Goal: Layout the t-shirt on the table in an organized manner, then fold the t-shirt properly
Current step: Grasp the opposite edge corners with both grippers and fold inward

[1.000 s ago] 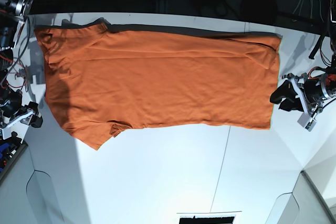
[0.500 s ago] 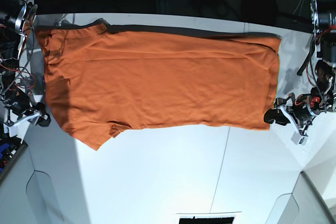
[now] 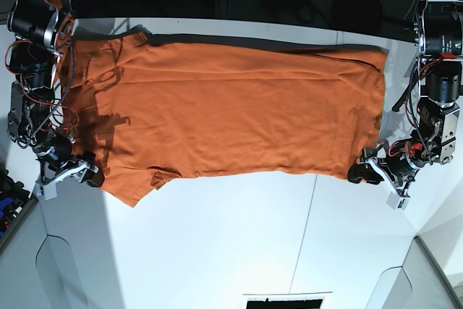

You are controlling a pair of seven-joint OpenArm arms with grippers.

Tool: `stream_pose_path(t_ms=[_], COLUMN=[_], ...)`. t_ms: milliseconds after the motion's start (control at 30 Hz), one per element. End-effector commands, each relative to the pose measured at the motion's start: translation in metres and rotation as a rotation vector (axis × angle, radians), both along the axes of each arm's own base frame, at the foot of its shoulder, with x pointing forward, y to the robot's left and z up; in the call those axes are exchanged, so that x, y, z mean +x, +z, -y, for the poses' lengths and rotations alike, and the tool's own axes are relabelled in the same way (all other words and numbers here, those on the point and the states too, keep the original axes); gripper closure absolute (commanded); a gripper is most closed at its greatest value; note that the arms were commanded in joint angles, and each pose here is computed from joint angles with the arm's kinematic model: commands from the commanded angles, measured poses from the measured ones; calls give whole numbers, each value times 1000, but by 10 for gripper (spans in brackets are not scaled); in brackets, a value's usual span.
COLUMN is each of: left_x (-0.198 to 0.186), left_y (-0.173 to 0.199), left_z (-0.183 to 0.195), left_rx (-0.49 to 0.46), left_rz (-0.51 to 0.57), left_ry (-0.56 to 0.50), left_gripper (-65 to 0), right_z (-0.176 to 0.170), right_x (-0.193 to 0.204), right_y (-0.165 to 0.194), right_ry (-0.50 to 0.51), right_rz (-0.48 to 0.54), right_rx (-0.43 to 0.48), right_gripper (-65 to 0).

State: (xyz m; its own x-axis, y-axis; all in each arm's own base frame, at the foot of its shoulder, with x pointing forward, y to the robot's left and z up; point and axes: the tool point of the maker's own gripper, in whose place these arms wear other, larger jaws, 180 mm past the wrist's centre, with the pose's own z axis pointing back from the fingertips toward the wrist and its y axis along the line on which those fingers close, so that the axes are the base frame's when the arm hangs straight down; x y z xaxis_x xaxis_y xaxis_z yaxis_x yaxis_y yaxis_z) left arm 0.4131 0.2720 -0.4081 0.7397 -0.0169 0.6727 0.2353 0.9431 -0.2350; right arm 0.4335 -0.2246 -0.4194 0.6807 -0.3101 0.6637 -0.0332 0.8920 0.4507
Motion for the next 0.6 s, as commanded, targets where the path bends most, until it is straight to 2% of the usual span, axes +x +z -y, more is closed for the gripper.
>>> stream_pose_path(t_ms=[0, 167, 300, 333, 433, 500, 533, 567], left_x=[4, 3, 3, 2, 1, 0, -1, -1], left_y=[8, 5, 5, 5, 5, 5, 5, 7], left_z=[-8, -7, -8, -8, -13, -15, -17, -19], left_rx=[34, 45, 45, 47, 60, 74, 77, 75], left_rz=[4, -5, -5, -8, -14, -21, -21, -18], left_ry=[-12, -21, -21, -21, -21, -24, -23, -19], left_gripper=[-393, -391, -382, -340, -141, -31, 0, 0], right_z=[-3, -14, -16, -16, -15, -15, -15, -15], right_x=[-3, -3, -4, -3, -2, -1, 0, 1], right_y=[-3, -4, -5, -5, -3, 0, 3, 6], right_ry=[38, 55, 65, 65, 66, 72, 76, 80], right_rz=[-41, -39, -44, -44, -38, -34, -30, -25], right_rx=[-26, -3, -8, -8, -11, -18, -22, -29], right_gripper=[-304, -283, -117, -85, -13, 0, 0, 0])
